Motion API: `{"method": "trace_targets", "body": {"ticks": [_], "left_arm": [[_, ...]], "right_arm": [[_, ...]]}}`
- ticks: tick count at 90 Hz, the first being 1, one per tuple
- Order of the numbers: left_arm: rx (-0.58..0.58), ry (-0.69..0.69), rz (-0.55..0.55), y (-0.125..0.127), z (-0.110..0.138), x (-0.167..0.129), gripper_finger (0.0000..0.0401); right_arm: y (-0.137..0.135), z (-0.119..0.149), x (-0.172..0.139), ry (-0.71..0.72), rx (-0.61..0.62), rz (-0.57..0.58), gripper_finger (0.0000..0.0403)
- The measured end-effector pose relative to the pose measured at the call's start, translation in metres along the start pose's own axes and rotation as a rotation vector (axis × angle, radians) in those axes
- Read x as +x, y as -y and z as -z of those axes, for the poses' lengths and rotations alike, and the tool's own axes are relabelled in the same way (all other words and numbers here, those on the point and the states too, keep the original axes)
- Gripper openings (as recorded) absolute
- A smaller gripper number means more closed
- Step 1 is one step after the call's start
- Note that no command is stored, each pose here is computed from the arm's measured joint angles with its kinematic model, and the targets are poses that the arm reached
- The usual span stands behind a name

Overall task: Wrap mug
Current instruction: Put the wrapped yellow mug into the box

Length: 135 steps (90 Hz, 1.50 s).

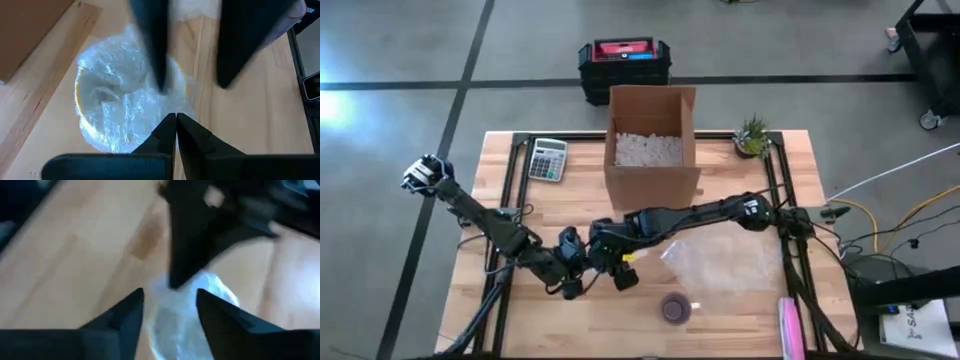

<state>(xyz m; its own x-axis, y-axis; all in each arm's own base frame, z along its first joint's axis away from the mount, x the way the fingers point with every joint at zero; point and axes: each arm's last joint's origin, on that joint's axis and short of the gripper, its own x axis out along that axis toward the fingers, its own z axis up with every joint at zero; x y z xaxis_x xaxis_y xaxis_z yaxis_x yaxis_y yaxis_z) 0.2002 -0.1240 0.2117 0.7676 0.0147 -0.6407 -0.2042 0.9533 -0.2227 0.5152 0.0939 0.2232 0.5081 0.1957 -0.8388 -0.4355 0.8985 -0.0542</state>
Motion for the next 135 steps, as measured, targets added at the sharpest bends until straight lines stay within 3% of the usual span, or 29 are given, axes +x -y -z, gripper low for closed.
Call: {"method": "trace_targets", "body": {"ticks": [16, 30, 44, 62, 68, 77, 95, 111, 128, 135], "left_arm": [[0.000, -0.001, 0.003, 0.000, 0.000, 0.000, 0.0000], [0.000, 0.002, 0.010, 0.001, -0.001, 0.000, 0.0000], [0.003, 0.015, 0.023, 0.003, -0.004, -0.002, 0.0000], [0.002, 0.004, 0.103, 0.020, -0.027, -0.027, 0.0000], [0.038, 0.003, 0.076, 0.027, -0.034, -0.045, 0.0000], [0.086, 0.004, -0.060, 0.031, -0.033, -0.071, 0.0000], [0.075, 0.145, -0.155, 0.032, -0.017, -0.103, 0.0000], [0.032, 0.182, -0.166, 0.021, -0.001, -0.096, 0.0000], [-0.031, 0.250, -0.041, 0.020, 0.015, -0.080, 0.0000], [-0.052, 0.262, 0.031, 0.017, 0.019, -0.074, 0.0000]], "right_arm": [[-0.002, 0.020, 0.035, -0.113, 0.061, -0.032, 0.0232], [-0.002, 0.028, 0.051, -0.149, 0.072, -0.035, 0.0226], [-0.002, 0.030, 0.060, -0.154, 0.054, -0.011, 0.0170], [-0.006, 0.029, 0.055, -0.165, 0.033, -0.023, 0.0027], [-0.008, 0.027, 0.049, -0.181, 0.032, -0.026, 0.0018], [-0.017, 0.022, 0.038, -0.193, 0.021, -0.028, 0.0028], [-0.036, -0.002, -0.013, -0.111, -0.019, -0.040, 0.0008], [-0.039, -0.025, -0.111, 0.086, -0.039, 0.008, 0.0010], [-0.034, -0.034, -0.180, 0.288, -0.049, 0.068, 0.0010], [-0.025, -0.035, -0.219, 0.397, -0.045, 0.156, 0.0010]]}}
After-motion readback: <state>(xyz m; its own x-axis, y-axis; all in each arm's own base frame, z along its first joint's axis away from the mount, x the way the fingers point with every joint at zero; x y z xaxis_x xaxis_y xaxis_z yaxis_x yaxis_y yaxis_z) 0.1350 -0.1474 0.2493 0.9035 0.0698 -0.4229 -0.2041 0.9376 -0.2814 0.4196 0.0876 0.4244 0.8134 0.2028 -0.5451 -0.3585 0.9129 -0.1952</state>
